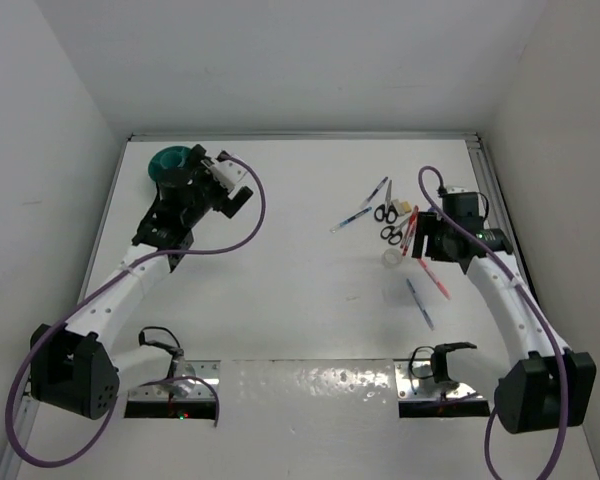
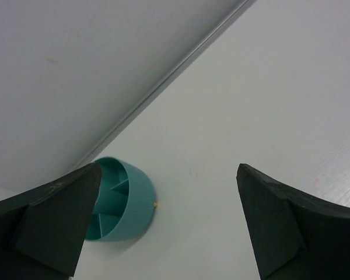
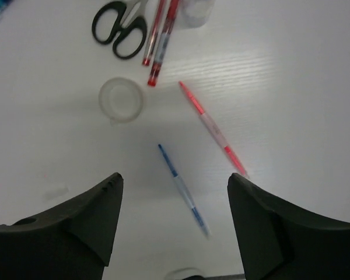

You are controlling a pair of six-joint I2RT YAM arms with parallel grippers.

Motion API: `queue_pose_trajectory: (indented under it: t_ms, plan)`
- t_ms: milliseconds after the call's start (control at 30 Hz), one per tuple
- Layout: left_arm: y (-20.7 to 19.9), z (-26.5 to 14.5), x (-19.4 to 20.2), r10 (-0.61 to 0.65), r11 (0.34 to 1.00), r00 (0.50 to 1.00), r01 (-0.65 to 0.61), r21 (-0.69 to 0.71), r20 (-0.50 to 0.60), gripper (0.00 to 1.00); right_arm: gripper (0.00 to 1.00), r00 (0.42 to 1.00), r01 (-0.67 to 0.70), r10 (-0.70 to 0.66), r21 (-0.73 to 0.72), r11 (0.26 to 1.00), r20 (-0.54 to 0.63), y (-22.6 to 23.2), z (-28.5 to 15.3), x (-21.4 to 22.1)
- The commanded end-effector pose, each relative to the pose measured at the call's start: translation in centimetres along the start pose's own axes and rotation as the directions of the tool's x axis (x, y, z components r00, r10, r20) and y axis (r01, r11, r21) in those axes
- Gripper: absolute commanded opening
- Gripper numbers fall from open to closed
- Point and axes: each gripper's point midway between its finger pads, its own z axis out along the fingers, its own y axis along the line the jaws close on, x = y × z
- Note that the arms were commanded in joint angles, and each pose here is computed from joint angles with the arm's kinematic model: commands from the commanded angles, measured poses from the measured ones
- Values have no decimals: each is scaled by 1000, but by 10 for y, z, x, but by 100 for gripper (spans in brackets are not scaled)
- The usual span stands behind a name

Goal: Sort the stationery into containers
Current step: Pick up the pen cap from the center of the board.

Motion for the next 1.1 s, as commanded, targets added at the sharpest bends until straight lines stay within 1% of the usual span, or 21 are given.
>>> queue_pose_trajectory:
  t_ms: [0,33,67,100,133,167,233,267,400,433,467,500,567,633,733,800,867,900,967,1033,1067]
  plan:
    - [57,-19,-32,-97,964,995,98,-248,16,100,72,984,102,-124,-162,982,-131,26,-9,22]
    - [65,-22,-41,-224,932,973,230,-280,53,100,72,981,110,-135,-172,979,-142,28,-6,26]
    - [59,-20,-42,-244,939,968,251,-235,58,99,68,979,107,-139,-206,973,-149,37,-4,29]
    - [50,-18,-40,-215,958,976,219,-183,42,94,62,979,105,-138,-214,971,-150,39,-2,30]
    - [27,-16,-22,-192,977,981,189,-102,-22,88,54,980,97,-131,-219,971,-147,42,1,32]
    - [11,-15,-18,-177,984,984,175,-41,-33,82,35,981,94,-126,-204,974,-149,41,3,33]
    - [-16,-18,-2,-187,982,979,188,14,-78,82,22,980,79,-112,-195,978,-164,44,6,40]
    - [-22,-20,2,-197,980,976,200,23,-89,82,22,979,84,-117,-192,978,-169,45,9,43]
    - [-32,-26,10,-324,946,942,323,-23,-85,80,31,976,46,-100,-266,963,-193,78,15,57]
    - [-30,-28,13,-341,940,936,338,-50,-84,79,31,985,-30,-19,-277,960,-173,90,19,51]
    - [-34,-29,19,-362,932,928,359,-57,-89,79,31,984,-48,-4,-296,954,-175,103,20,55]
    - [-37,-30,21,-369,929,925,365,-56,-94,79,32,983,-133,88,-292,947,-163,112,26,54]
    - [-40,-31,22,-377,926,921,373,-57,-94,78,33,978,-178,138,-287,941,-157,123,31,62]
    - [-44,-31,21,-377,926,921,375,-45,-98,77,37,971,-236,215,-244,941,-109,123,35,54]
    - [-65,-31,28,-304,949,944,312,47,-129,76,51,969,-247,245,-77,966,-36,90,37,51]
    - [-91,-31,34,-263,946,950,288,146,-172,74,63,979,-204,201,-93,975,-38,81,37,50]
    - [-119,-34,38,-234,930,945,286,233,-227,71,66,979,-201,196,-104,974,-56,67,36,37]
    - [-130,-30,39,-224,919,940,291,265,-256,68,66,976,-197,186,-89,976,-114,61,35,45]
    - [-165,-30,41,-177,889,931,290,355,-319,66,66,973,-204,198,-47,978,-116,42,33,34]
    - [-180,-25,24,-142,873,938,269,407,-315,66,68,967,-232,229,-13,973,-111,28,31,35]
    - [-200,-29,16,-104,850,942,250,464,-318,66,69,961,-253,251,-6,967,-113,25,31,41]
